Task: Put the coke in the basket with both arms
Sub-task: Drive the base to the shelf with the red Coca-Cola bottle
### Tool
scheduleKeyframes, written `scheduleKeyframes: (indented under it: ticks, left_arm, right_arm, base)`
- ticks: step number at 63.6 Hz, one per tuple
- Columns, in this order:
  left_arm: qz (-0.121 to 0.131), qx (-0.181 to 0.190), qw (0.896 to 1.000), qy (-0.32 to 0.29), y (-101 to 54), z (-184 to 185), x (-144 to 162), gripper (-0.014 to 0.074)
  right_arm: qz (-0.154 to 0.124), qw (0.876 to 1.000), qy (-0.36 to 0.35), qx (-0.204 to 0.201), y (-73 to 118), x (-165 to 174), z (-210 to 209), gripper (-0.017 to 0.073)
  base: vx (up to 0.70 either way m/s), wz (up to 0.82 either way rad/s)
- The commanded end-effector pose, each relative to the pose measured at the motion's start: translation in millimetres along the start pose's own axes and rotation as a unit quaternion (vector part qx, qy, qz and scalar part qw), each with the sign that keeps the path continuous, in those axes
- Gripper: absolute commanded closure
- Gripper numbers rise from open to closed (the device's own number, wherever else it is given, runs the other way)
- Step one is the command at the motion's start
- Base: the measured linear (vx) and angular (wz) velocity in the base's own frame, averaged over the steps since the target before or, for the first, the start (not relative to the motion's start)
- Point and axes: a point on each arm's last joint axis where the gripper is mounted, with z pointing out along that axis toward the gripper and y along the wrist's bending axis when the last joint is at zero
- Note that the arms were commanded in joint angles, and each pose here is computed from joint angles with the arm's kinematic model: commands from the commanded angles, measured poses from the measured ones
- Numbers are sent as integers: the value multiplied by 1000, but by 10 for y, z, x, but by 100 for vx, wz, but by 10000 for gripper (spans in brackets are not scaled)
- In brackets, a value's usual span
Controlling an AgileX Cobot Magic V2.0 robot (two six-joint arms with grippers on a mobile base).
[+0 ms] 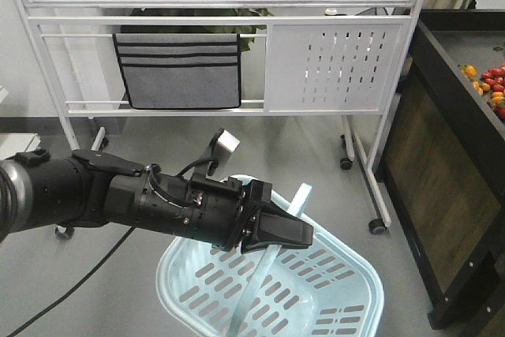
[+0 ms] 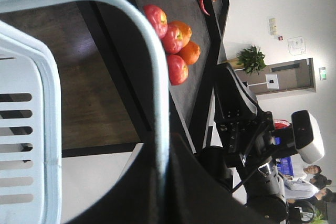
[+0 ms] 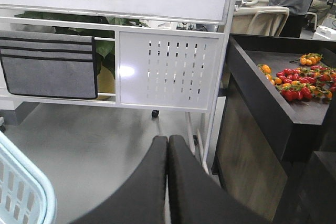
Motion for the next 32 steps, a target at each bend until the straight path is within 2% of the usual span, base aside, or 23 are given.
scheduleKeyframes:
  ticks: [1, 32]
  left_arm:
    - [8, 72, 997, -26, -326, -69, -51, 599]
    - [8, 72, 997, -26, -326, -69, -51, 599]
  right_arm:
    - [-6, 999, -38, 5, -5, -45, -7, 569]
    - [-6, 999, -38, 5, -5, -45, -7, 569]
  base:
    - [19, -1]
    - [18, -2]
